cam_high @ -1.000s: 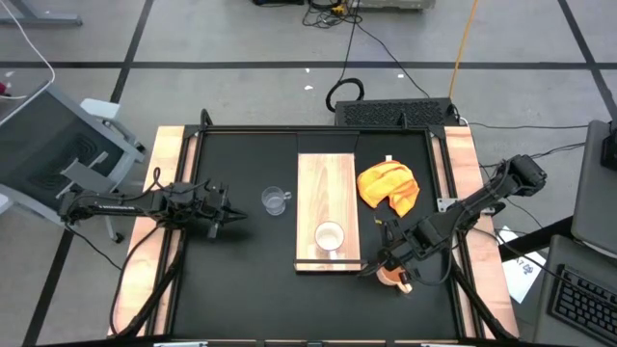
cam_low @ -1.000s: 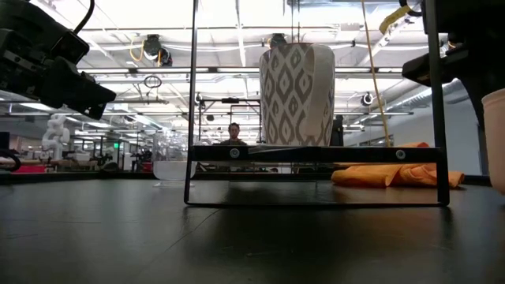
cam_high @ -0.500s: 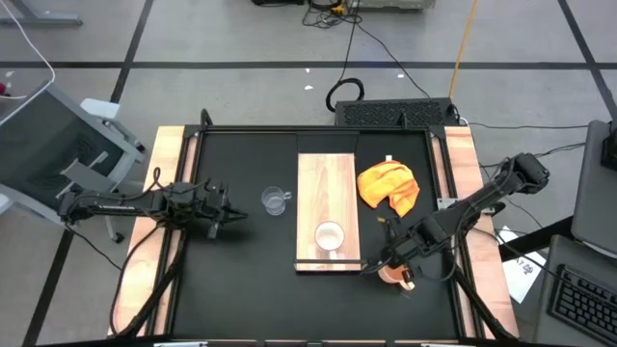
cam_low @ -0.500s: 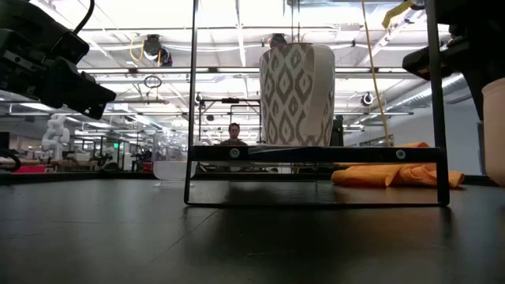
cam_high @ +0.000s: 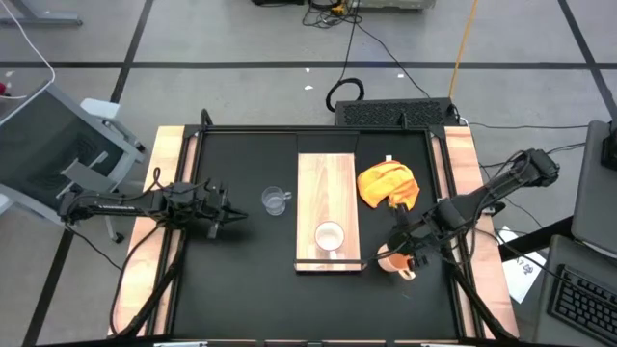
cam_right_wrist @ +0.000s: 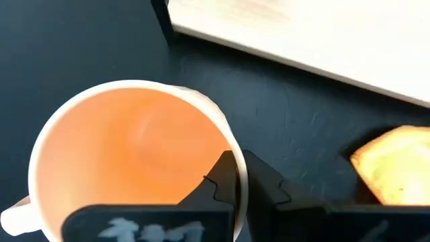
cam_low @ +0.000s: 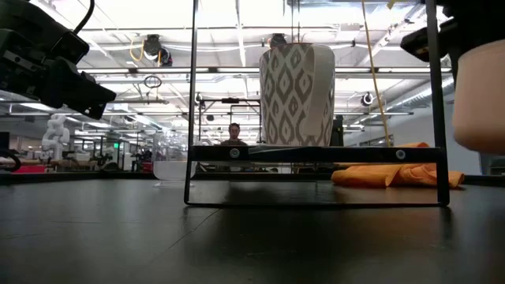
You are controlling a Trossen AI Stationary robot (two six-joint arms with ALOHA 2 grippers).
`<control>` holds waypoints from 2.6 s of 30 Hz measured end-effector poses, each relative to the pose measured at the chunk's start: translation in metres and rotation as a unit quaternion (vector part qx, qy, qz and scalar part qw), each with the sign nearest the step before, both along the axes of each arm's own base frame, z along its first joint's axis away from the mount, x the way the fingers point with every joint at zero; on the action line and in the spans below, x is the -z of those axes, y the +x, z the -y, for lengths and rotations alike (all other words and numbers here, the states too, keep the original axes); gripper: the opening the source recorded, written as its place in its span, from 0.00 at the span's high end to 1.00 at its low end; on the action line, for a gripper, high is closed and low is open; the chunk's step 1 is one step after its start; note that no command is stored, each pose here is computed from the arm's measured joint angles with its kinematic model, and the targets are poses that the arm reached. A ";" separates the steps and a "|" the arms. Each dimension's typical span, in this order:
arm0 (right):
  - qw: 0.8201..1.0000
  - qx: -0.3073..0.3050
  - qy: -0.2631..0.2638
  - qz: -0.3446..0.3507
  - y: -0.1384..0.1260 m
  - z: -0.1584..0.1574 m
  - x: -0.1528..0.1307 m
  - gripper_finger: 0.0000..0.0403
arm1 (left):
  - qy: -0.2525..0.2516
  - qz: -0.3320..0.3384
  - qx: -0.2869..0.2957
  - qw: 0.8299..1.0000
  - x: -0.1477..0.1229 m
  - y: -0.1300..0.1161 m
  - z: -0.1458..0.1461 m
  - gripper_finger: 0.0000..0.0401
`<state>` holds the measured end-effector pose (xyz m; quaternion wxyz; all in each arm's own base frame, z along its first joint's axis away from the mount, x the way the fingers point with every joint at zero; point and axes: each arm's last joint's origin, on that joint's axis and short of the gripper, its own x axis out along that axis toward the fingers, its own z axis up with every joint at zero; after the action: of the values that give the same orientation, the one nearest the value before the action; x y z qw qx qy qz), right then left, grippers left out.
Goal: Stack small to large cups/mugs on shelf
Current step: Put the orange cup on the shelf
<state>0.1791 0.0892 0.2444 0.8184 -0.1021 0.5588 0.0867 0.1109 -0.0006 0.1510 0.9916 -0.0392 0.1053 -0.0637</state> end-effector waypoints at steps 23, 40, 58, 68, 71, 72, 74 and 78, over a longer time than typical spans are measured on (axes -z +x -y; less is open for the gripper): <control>0.996 0.089 -0.003 0.029 -0.041 0.024 0.011 1.00 | 0.000 0.000 0.000 1.000 0.000 0.000 0.000 0.95; 0.991 0.107 0.034 0.073 -0.056 0.032 0.033 1.00 | 0.000 0.000 0.000 1.000 0.000 0.000 0.000 0.95; 0.967 0.210 0.040 0.137 -0.038 0.057 0.027 1.00 | 0.012 0.001 0.002 1.000 0.000 0.000 0.000 0.95; 0.955 0.256 0.035 0.145 -0.033 0.075 0.026 1.00 | 0.012 0.002 0.003 1.000 0.000 0.000 0.000 0.95; 0.955 0.254 0.040 0.146 -0.032 0.077 0.025 1.00 | 0.012 0.002 0.003 1.000 0.000 0.000 0.000 0.95; 0.954 0.255 0.041 0.150 -0.032 0.077 0.025 1.00 | 0.012 0.002 0.003 1.000 0.000 0.000 0.000 0.95; 0.954 0.250 0.040 0.162 -0.030 0.078 0.023 1.00 | 0.012 0.002 0.003 1.000 0.000 0.000 0.000 0.95; 0.951 0.244 0.037 0.188 -0.025 0.082 0.020 1.00 | 0.012 0.002 0.003 1.000 0.000 0.000 0.000 0.95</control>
<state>0.1540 0.0077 0.2246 0.9080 0.0535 0.3989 -0.1161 0.1109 -0.0006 0.1510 0.9920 -0.0265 0.1046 -0.0651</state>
